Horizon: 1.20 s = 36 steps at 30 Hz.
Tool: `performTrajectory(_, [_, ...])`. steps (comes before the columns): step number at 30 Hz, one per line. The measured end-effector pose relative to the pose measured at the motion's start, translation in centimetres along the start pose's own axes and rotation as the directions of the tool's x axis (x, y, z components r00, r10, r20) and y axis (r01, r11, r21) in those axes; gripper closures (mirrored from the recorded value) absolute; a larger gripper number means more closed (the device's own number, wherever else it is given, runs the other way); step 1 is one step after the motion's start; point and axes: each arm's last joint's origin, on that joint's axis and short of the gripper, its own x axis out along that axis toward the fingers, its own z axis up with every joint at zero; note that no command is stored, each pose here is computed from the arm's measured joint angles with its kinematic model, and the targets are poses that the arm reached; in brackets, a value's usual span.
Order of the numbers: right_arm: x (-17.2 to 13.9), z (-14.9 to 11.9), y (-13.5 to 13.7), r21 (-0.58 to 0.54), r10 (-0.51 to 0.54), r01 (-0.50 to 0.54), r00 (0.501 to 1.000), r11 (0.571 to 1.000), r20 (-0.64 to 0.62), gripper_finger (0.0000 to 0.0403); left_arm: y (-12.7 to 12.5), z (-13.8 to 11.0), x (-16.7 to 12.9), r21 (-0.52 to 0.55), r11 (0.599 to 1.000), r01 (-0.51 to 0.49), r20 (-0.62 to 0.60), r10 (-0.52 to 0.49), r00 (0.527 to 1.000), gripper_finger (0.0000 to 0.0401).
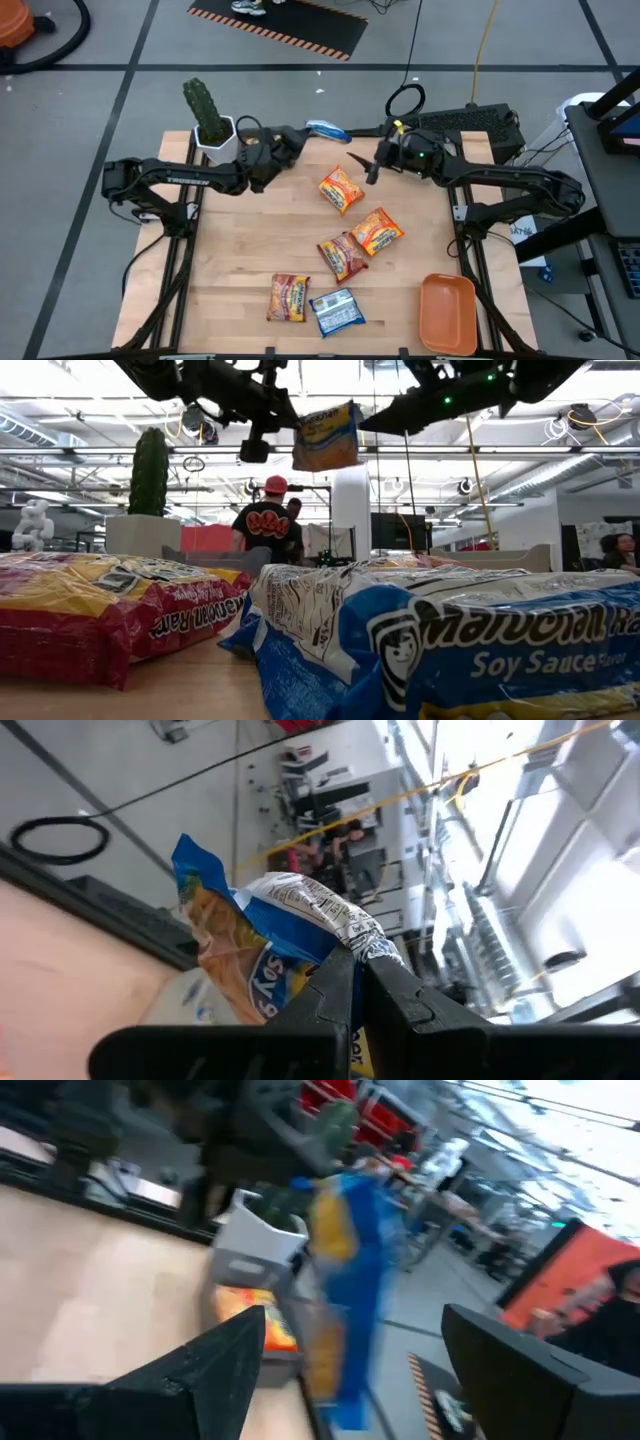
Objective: Sort Maruchan noodles
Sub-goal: Put the top blue noodle pack into the gray bin
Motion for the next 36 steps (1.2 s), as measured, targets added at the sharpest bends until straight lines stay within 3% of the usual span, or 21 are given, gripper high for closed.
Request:
performTrajectory(3, [0.7, 0.3, 0.5, 0.008, 0.005, -0.006, 1.000, 1.000, 0.019, 0.0103, -0.1, 0.0, 0.0, -0.010, 1.000, 0.012, 0.003, -0.012, 1.000, 0.0387])
performTrajectory(9, [2.3, 1.2, 0.2, 0.039, -0.082, 0.081, 0.997, 0.996, 0.002, 0.0103, -0.6, 0.0, 0.0, -0.015, 0.998, 0.062, -0.044, -0.063, 0.997, 0.0387])
performTrajectory(17, [4.3, 0.1, 0.9, 0.148, -0.078, 0.084, 0.996, 0.985, -0.046, 0.0103, -0.7, -0.2, -0.1, -0.003, 0.996, 0.084, -0.112, -0.084, 0.990, 0.0387])
performTrajectory(24, [3.3, 1.4, 0.5, 0.340, -0.119, 0.124, 0.992, 0.932, -0.035, 0.0103, -1.3, 0.1, -0.4, 0.109, 0.984, 0.142, -0.173, -0.122, 0.977, 0.0387])
performTrajectory(31, [2.8, 1.2, 0.7, 0.455, -0.066, 0.097, 0.994, 0.885, -0.083, 0.0103, -2.3, 0.4, -1.0, 0.239, 0.941, 0.241, -0.261, -0.176, 0.949, 0.0387])
performTrajectory(36, [2.8, 1.5, 1.3, 0.519, 0.002, 0.026, 0.999, 0.854, -0.053, 0.0103, -2.4, 0.5, -1.1, 0.212, 0.946, 0.245, -0.272, -0.183, 0.945, 0.0387])
